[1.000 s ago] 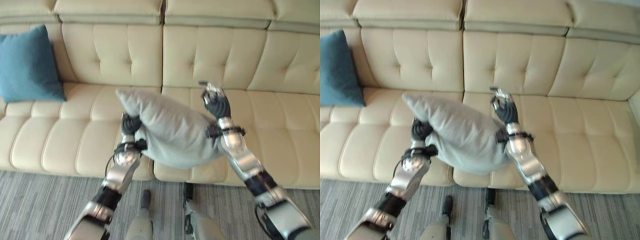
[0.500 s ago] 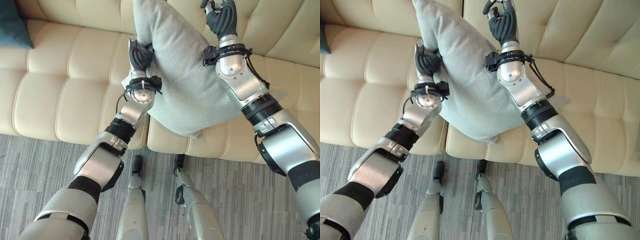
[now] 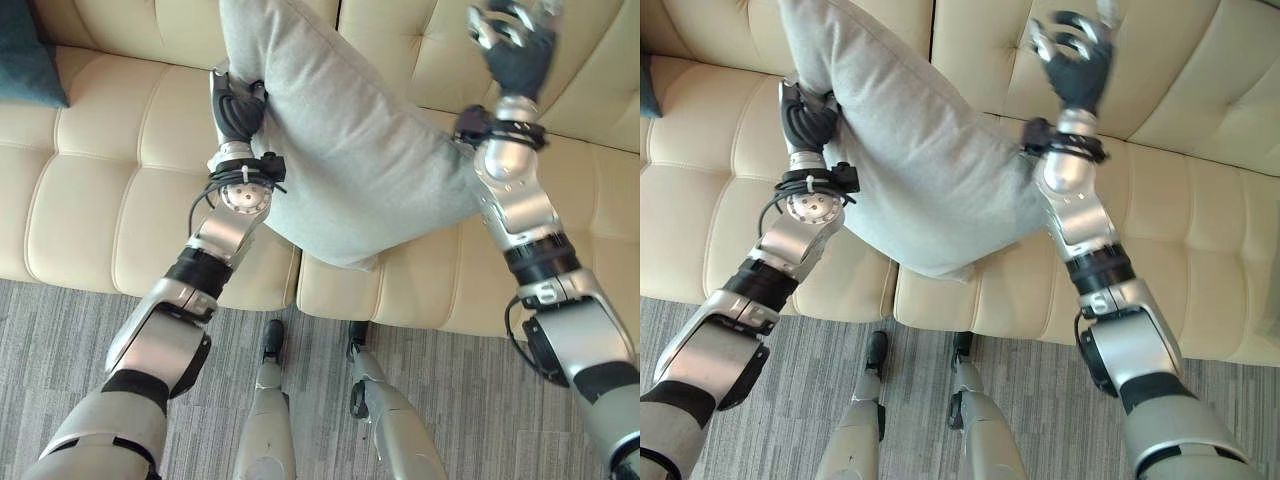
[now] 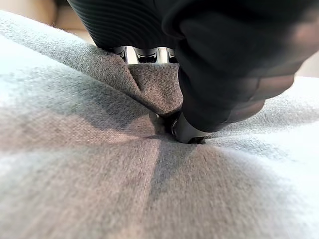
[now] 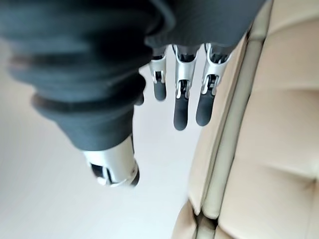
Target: Pick up all the scattered cushions and arrange them neatly on the sofa.
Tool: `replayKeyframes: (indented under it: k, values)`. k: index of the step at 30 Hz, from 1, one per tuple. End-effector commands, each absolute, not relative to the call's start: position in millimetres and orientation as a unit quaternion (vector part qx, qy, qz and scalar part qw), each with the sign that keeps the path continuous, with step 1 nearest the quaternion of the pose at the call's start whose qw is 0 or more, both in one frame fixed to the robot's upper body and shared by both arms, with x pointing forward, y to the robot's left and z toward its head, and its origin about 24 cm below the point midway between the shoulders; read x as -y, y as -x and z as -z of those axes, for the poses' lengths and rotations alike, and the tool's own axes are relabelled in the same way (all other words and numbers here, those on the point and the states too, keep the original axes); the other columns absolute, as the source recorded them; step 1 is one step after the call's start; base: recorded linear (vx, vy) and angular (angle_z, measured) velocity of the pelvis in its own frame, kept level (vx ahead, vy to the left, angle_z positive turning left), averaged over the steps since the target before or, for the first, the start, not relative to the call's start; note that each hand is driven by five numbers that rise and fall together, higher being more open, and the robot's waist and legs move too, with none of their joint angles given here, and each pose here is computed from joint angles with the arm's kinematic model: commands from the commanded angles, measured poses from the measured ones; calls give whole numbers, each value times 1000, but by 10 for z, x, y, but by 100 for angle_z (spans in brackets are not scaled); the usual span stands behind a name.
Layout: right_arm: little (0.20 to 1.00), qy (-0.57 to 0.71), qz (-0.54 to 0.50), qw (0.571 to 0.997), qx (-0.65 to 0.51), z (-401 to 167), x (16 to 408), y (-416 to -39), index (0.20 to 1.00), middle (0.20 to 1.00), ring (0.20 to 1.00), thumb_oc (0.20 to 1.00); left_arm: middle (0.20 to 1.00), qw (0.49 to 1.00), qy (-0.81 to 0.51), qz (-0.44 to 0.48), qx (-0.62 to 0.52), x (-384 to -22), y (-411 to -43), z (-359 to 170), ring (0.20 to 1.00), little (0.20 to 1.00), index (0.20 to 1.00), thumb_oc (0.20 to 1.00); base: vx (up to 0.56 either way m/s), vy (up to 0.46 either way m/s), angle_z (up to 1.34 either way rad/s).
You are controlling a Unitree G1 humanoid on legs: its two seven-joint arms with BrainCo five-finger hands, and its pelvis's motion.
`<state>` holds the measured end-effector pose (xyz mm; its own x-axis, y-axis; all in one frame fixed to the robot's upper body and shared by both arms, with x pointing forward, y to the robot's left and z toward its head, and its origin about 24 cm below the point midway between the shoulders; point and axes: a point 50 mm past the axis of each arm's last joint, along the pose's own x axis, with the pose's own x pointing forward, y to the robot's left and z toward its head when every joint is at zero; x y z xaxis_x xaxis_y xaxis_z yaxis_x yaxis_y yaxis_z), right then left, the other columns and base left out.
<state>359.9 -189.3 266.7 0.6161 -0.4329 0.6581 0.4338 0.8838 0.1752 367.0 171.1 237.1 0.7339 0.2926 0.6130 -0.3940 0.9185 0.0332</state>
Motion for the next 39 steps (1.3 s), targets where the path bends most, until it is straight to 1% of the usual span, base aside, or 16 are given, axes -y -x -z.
replayKeyframes:
  k: [1, 2, 3, 7, 10, 17, 27, 33, 39]
  values:
    - [1000, 20, 278, 903, 328, -2266, 2004, -3545, 1000, 1000, 1000, 1000, 200, 895, -57, -199, 396, -1799, -3515, -2599, 200, 200, 200, 200, 35, 50, -12]
    - [1000, 10, 280, 915, 291, -1992, 2025, -3505, 1000, 1000, 1000, 1000, 200, 904, -48, -199, 374, -1832, -3473, -2403, 200, 200, 200, 200, 36, 50, -11]
    - [1000, 12, 279, 916, 287, -1958, 2023, -3492, 1000, 1000, 1000, 1000, 200, 906, -49, -199, 370, -1837, -3462, -2368, 200, 200, 200, 200, 21, 53, -9]
    - [1000, -31, 290, 932, 214, -1449, 1998, -3351, 1000, 1000, 1000, 1000, 200, 920, -33, -199, 336, -1858, -3352, -2057, 200, 200, 200, 200, 0, 43, -9]
    - [1000, -83, 274, 943, 171, -1159, 1865, -3240, 1000, 1000, 1000, 1000, 200, 927, -28, -193, 320, -1837, -3258, -1886, 200, 200, 200, 200, -15, 47, 1]
    - [1000, -159, 228, 947, 159, -1020, 1692, -3052, 1000, 1000, 1000, 1000, 200, 939, -27, -194, 284, -1879, -3130, -1627, 200, 200, 200, 200, -20, 30, 0]
    - [1000, -210, 193, 945, 159, -972, 1665, -2857, 1000, 1000, 1000, 1000, 200, 958, -22, -186, 217, -1974, -2961, -1252, 200, 200, 200, 200, -4, 21, -6]
    - [1000, -201, 183, 953, 136, -818, 1739, -2654, 1000, 1000, 1000, 1000, 200, 967, -19, -189, 170, -2076, -2785, -994, 200, 200, 200, 200, 14, 14, -2]
    - [1000, -172, 204, 960, 90, -574, 1855, -2509, 1000, 1000, 1000, 1000, 200, 971, -3, -207, 122, -2186, -2620, -750, 200, 200, 200, 200, 30, 8, -14]
